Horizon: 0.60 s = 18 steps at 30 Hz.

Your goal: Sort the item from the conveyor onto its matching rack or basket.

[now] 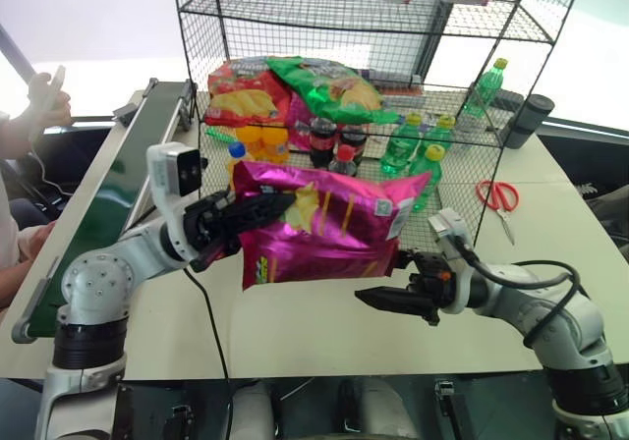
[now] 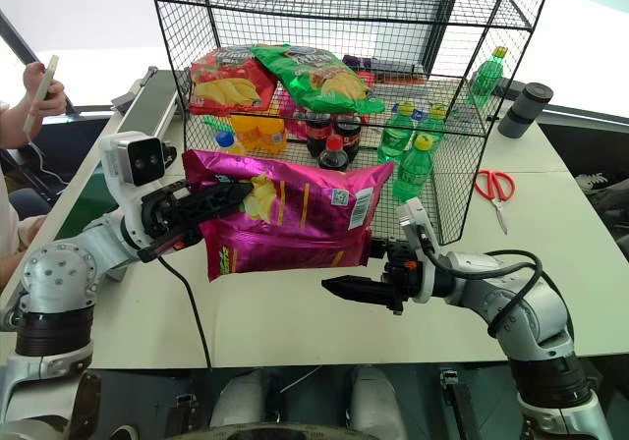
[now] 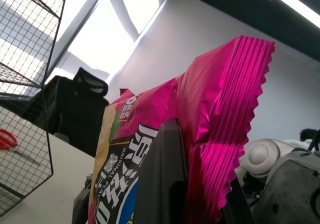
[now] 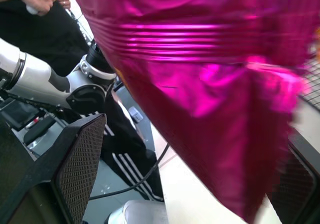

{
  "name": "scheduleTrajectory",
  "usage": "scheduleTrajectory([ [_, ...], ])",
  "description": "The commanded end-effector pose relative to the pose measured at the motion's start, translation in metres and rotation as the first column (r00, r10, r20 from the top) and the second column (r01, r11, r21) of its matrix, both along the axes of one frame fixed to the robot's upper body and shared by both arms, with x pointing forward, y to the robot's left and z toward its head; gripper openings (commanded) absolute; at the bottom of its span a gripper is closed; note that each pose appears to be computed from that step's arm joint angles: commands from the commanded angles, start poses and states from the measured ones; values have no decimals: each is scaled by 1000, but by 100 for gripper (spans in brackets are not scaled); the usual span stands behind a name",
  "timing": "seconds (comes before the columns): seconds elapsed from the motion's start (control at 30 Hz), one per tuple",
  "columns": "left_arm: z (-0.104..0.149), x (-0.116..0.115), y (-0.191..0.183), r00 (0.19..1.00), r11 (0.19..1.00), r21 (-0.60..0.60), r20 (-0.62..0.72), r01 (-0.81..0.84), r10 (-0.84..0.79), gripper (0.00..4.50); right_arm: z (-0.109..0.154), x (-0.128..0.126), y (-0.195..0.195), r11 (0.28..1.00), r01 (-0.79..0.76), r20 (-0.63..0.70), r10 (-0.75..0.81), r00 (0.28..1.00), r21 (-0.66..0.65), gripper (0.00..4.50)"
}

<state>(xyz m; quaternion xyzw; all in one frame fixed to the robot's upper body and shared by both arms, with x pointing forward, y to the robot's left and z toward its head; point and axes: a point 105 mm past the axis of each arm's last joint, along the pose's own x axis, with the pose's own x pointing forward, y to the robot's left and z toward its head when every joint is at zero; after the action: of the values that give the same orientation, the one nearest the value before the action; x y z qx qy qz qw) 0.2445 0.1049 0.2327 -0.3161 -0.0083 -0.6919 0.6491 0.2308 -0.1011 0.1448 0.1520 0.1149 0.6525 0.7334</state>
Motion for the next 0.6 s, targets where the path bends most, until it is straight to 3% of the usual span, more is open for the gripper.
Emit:
scheduleTrajectory([
  [0.03,4,-3,-2,999,1000,7,44,7,-7,0,11,1,5,1000,-7,37,6,999,24,359],
  [0.27,-5,0,3,999,999,43,45,-19,17,0,11,-1,0,1000,-13,20,13,1000,15,13],
  [0.43,-12,6,9,997,997,65,65,-47,43,0,13,1,-3,1000,4,26,-5,1000,15,8],
  [0.6,-14,14,18,986,986,97,107,-138,127,237,10,1,-10,999,37,40,-36,999,-13,8],
])
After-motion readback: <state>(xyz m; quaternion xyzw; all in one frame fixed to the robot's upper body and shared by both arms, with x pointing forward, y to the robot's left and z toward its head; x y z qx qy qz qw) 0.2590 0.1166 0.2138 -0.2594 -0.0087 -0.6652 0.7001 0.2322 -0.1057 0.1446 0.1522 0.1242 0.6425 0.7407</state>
